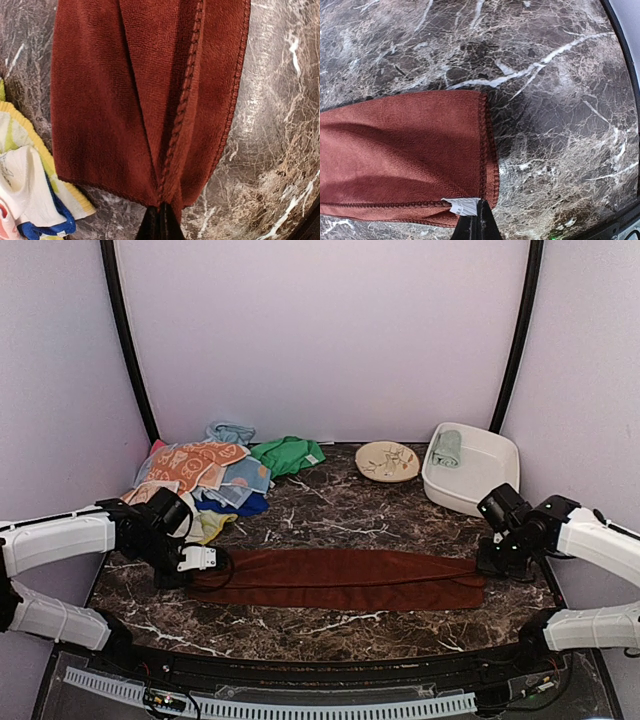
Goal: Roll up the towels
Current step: Fold the towel at the center of the board, then adjust the towel at the center of the board.
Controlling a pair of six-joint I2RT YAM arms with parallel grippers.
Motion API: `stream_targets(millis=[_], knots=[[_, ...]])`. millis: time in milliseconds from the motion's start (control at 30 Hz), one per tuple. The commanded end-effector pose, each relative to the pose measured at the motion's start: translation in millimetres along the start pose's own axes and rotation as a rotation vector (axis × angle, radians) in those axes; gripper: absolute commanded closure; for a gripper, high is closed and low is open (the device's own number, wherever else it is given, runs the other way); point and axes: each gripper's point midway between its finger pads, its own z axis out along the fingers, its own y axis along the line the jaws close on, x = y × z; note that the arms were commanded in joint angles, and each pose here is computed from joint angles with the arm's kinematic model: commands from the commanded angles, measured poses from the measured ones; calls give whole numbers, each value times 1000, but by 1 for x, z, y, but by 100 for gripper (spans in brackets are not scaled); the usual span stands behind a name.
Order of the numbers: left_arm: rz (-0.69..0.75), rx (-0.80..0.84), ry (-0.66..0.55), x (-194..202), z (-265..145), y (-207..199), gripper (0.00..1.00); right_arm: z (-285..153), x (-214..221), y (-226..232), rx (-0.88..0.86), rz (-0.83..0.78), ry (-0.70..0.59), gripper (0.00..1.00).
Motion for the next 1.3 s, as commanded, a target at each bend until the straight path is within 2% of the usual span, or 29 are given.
stream_targets(millis=[0,167,200,267,300,400,433,500,667,833,1000,1100,1267], knots=[[22,19,62,15,11,-12,100,-2,0,-9,54,20,-16,100],[37,11,94,23,17,-14,96,-2,1,-12,67,42,-40,98],[41,5,100,25,18,-14,94,-4,1,-11,62,48,-45,95],[45,-3,109,27,19,-13,88,-6,0,-11,50,54,-52,83],[47,-4,111,28,20,-14,84,-6,1,-10,42,52,-49,77],[41,-6,98,25,15,-12,59,-8,7,-8,29,42,-32,72],[41,-3,90,23,11,-13,57,-11,6,-7,19,48,-38,67],[34,-7,61,16,1,-9,51,-23,-1,-6,-17,70,-76,65],[27,25,6,0,-28,-6,49,-50,-27,11,-89,70,-155,62],[27,15,-51,-17,-47,4,48,-42,-41,42,-145,10,-144,64],[-14,17,-44,-24,-25,14,54,-5,-20,52,-143,-3,-41,67],[-36,28,-36,-23,-11,12,56,2,-6,36,-135,45,-49,65],[-40,-75,-17,-17,16,26,62,12,-5,31,-143,89,-57,64]])
